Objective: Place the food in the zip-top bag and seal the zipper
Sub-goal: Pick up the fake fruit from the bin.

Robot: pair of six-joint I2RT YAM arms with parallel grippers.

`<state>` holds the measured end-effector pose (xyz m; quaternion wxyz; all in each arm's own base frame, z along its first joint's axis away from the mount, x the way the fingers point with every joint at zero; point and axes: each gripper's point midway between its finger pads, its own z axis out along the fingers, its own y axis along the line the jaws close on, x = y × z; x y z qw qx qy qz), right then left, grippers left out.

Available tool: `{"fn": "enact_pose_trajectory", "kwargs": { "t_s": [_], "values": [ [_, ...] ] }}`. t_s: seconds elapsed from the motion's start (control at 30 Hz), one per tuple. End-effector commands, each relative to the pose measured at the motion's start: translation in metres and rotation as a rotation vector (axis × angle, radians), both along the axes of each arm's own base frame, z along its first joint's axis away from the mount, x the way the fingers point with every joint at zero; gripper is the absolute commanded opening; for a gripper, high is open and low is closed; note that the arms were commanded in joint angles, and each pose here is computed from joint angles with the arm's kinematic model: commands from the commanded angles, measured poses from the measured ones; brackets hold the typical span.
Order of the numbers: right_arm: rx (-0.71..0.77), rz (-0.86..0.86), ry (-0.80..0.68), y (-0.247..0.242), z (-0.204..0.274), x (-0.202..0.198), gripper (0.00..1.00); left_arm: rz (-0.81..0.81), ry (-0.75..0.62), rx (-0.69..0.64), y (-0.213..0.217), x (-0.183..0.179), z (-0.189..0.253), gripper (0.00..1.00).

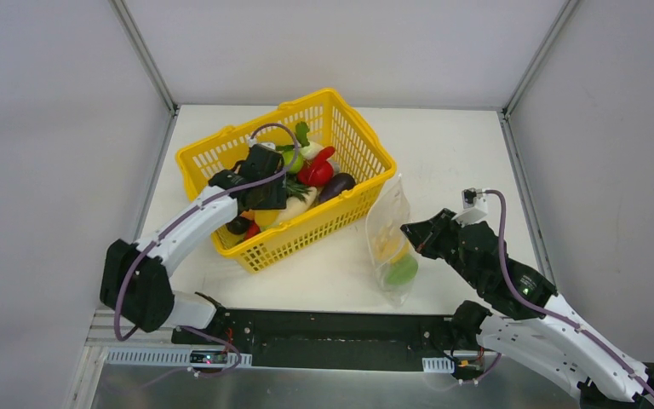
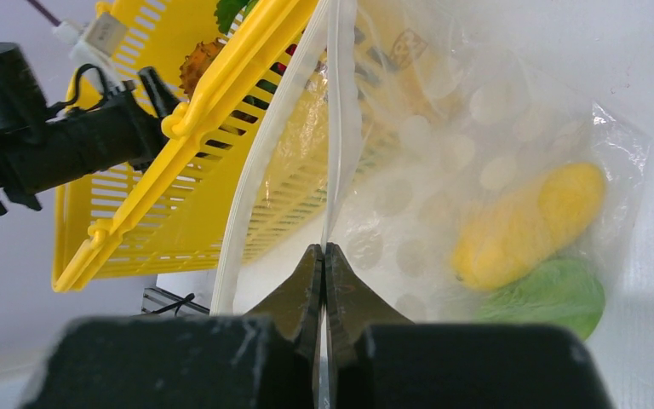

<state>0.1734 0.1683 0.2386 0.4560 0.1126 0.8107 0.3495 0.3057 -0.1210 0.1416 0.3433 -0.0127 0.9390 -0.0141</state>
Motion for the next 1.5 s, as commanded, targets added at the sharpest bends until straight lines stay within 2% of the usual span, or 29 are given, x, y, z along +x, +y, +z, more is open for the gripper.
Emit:
{"fn": "enact_pose_trajectory", "kwargs": {
  "t_s": [0.0, 0.07, 0.27, 0.3, 0.4, 0.47, 0.7, 1.0, 1.27, 1.47],
  "values": [
    [0.035, -0.006, -0.028, 0.001, 0.013, 0.002, 0.0, 0.092, 0.036, 0.052, -0.002, 0.02, -0.026, 0.06],
    [0.033, -0.009, -0.028, 0.0, 0.014, 0.002, 0.0, 0.106, 0.073, 0.079, 0.0, 0.018, -0.039, 0.15],
    [0.029, -0.015, -0.03, -0.001, 0.014, 0.002, 0.0, 0.107, 0.093, 0.09, 0.002, 0.011, -0.044, 0.3],
    [0.027, -0.014, -0.029, -0.001, 0.014, 0.002, 0.0, 0.095, 0.091, 0.082, 0.001, 0.01, -0.041, 0.29],
    [0.025, -0.012, -0.027, 0.0, 0.013, 0.003, 0.0, 0.08, 0.045, 0.044, -0.003, 0.007, -0.022, 0.16],
    [0.025, -0.013, -0.026, 0.0, 0.013, 0.003, 0.0, 0.063, -0.009, -0.004, -0.006, 0.007, 0.0, 0.12],
    [0.022, -0.011, -0.031, 0.002, 0.015, 0.005, 0.0, 0.028, -0.233, -0.147, -0.004, -0.007, 0.087, 0.1],
    [0.033, 0.052, -0.053, 0.013, 0.027, 0.002, 0.0, -0.042, -0.349, -0.315, -0.012, -0.032, 0.142, 0.1],
    [0.029, 0.103, -0.04, 0.023, 0.029, -0.001, 0.0, -0.301, -0.407, -0.663, -0.074, -0.06, 0.207, 0.1],
    [0.039, 0.112, -0.03, 0.025, 0.03, -0.003, 0.0, -0.427, -0.393, -0.722, -0.111, -0.079, 0.224, 0.1]
  ]
}}
